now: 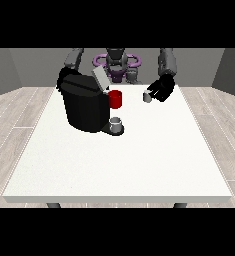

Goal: Insert the coffee pod into the coffee machine and close the lid

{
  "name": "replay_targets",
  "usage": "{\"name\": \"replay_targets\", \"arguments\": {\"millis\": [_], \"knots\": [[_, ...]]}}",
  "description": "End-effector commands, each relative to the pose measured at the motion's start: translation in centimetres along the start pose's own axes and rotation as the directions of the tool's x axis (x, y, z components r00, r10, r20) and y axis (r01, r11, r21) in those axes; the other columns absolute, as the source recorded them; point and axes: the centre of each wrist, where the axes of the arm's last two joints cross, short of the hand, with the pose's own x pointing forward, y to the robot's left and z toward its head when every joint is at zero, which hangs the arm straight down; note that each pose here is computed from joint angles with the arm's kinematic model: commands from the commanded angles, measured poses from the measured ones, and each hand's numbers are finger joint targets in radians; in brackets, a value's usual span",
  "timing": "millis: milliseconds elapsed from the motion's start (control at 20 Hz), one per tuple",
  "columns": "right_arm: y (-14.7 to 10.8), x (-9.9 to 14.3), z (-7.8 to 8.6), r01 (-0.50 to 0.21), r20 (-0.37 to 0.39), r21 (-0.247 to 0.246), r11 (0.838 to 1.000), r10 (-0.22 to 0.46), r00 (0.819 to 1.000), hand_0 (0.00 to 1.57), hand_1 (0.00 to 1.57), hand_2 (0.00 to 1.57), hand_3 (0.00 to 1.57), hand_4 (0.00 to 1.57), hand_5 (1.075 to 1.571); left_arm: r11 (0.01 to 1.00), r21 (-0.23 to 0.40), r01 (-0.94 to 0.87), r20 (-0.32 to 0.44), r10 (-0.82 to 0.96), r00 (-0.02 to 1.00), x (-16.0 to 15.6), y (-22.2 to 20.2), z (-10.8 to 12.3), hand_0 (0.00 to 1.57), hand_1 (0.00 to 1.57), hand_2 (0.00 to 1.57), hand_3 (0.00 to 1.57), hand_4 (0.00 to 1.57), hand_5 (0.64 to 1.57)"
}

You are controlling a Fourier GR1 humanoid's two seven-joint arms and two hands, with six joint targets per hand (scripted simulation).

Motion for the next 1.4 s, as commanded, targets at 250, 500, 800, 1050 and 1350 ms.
{"name": "replay_targets", "arguments": {"millis": [250,500,800,1050,1350], "knots": [[-0.2,-1.7,-0.1,0.026,-0.002,-0.014,1.000,-0.026,1.000,0.00,0.00,0.00,0.00,0.49,1.571,1.000,-0.026,0.005,0.058,-0.003,0.998,4.6,2.7,-2.3,1.25,1.25,1.33,1.29,0.57,1.571],[-0.1,0.3,-0.4,0.012,0.074,0.064,0.998,-0.017,0.997,0.00,0.00,0.00,0.00,0.49,1.571,0.994,0.109,0.019,0.077,-0.027,0.997,5.0,7.1,-2.7,1.26,1.26,1.33,1.28,0.54,1.571],[2.4,0.6,-0.3,0.003,0.064,0.027,1.000,-0.004,0.998,0.00,0.00,0.00,0.00,0.51,1.571,0.993,0.109,-0.032,0.088,0.023,0.996,7.2,8.8,-3.7,1.21,1.21,1.25,1.20,0.51,1.571],[1.7,2.4,-0.5,-0.009,0.104,0.074,0.997,0.001,0.995,0.00,0.00,0.00,0.00,0.51,1.571,0.988,0.155,-0.009,0.079,-0.003,0.997,8.1,12.9,-3.6,1.26,1.26,1.32,1.26,0.49,1.571],[2.2,4.2,-1.3,-0.008,0.114,0.048,0.999,0.003,0.994,0.00,0.00,0.00,0.00,0.52,1.571,0.987,0.160,0.015,0.062,-0.025,0.998,9.0,11.5,-4.3,1.28,1.28,1.31,1.23,0.50,1.571]]}}
